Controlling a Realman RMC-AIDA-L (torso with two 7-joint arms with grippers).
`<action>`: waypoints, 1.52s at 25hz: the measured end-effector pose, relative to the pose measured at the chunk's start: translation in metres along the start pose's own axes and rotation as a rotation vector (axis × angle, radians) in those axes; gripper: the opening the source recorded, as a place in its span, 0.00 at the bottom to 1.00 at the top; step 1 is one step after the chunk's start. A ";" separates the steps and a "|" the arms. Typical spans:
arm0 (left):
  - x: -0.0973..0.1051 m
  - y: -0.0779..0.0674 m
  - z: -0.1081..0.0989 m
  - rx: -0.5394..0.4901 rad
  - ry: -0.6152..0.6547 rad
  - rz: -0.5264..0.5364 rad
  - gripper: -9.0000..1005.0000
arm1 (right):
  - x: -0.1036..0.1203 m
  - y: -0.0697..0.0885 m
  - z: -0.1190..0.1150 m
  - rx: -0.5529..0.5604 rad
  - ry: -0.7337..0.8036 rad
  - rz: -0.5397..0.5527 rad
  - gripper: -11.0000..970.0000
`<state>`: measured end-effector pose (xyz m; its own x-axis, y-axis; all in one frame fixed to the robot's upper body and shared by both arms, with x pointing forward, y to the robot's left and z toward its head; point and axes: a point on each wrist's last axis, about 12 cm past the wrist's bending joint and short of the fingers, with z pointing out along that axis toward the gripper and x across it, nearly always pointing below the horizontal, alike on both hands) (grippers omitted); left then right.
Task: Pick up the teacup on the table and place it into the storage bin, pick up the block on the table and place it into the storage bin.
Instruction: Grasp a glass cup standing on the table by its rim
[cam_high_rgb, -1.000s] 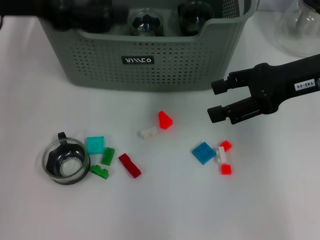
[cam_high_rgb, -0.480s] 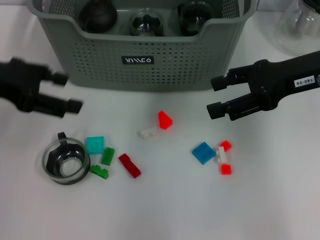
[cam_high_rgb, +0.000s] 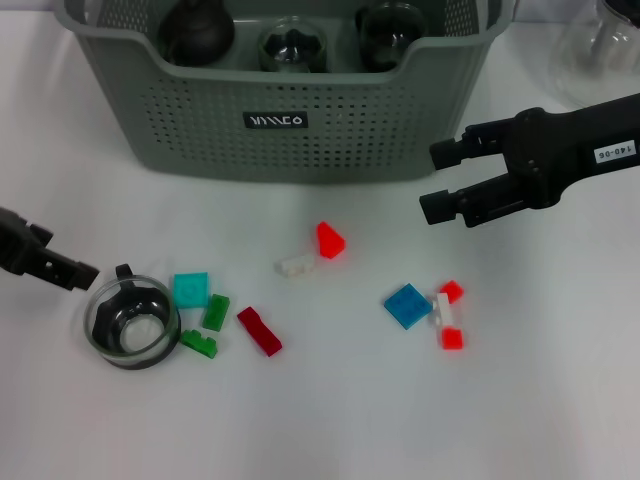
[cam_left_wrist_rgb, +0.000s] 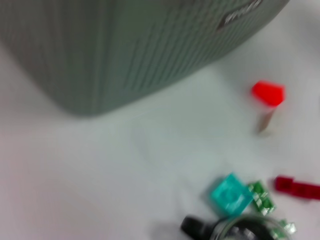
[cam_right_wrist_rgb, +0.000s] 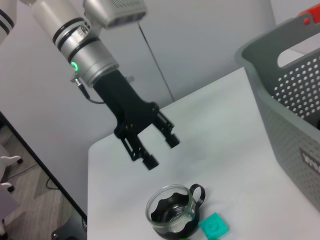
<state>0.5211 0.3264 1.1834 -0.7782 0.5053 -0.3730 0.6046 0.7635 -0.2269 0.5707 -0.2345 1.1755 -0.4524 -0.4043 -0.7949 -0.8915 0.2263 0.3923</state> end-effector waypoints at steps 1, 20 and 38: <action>-0.002 -0.001 0.001 -0.016 0.029 -0.018 0.86 | 0.000 0.000 0.000 0.000 0.000 0.000 0.97; -0.014 -0.019 0.032 -0.010 0.152 -0.148 0.86 | 0.001 0.003 0.010 -0.025 0.024 -0.016 0.98; -0.018 -0.010 0.059 -0.021 0.157 -0.178 0.86 | 0.001 0.005 0.018 -0.039 0.032 -0.019 0.98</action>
<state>0.5392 0.2860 1.1395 -0.8901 0.4170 -0.1839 0.4530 0.8536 -0.2572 0.5666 -0.2182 1.1684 -0.4351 -0.4368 -0.7873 -0.8999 0.1842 0.3952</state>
